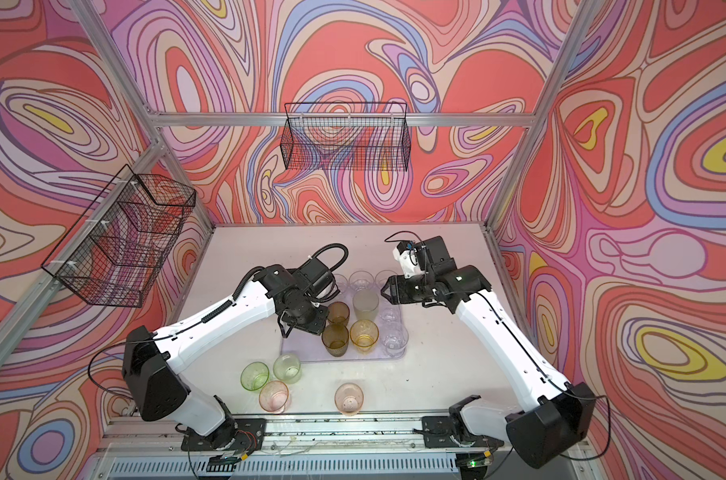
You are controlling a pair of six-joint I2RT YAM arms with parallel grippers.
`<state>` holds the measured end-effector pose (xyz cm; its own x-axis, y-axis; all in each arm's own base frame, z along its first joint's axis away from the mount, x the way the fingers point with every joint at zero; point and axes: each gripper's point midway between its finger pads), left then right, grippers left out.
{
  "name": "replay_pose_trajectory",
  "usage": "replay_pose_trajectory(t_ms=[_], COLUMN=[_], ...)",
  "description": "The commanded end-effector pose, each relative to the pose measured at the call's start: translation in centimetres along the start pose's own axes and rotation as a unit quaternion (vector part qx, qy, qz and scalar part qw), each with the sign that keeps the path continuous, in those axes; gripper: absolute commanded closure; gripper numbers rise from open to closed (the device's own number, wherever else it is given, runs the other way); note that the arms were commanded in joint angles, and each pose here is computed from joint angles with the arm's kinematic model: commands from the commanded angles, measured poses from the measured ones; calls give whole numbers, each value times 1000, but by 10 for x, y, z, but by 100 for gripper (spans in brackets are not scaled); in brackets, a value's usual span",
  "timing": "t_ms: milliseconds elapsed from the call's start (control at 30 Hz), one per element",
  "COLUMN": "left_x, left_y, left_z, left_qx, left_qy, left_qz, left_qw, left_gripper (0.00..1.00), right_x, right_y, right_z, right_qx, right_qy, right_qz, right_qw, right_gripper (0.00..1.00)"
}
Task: Place the glasses into the tray
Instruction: 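Move the left gripper down over the pink textured cup near the robot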
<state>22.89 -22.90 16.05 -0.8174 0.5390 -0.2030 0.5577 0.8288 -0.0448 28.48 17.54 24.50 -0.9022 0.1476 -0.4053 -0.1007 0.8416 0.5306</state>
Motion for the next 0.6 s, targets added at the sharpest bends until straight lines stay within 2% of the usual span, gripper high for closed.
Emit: replay_pose_trajectory(t_ms=[0, 233, 567], left_x=[16, 33, 51], left_y=[-1, -16, -41], left_z=[-8, -10, -1], left_qx=[15, 53, 59], left_qy=[8, 1, 6], left_qz=[21, 56, 119], left_qw=[1000, 997, 991], left_gripper=[48, 48, 49], right_x=[0, -1, -3], right_y=[-2, -2, -1], right_z=[0, 2, 3], right_qx=[-3, -3, -6], right_qy=[-4, -7, -10], right_qz=[-2, 0, 1], right_qw=[1000, 1000, 1000], right_gripper=[45, 45, 45])
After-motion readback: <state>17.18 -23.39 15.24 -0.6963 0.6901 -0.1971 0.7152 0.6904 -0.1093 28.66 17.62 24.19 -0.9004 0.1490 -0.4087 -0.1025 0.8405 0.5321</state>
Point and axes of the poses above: each gripper's point midway between its finger pads, its own z axis out along the fingers, its own y axis along the line the jaws close on, x = y × z, and after that the axes turned 15 degrees about z, right-handed
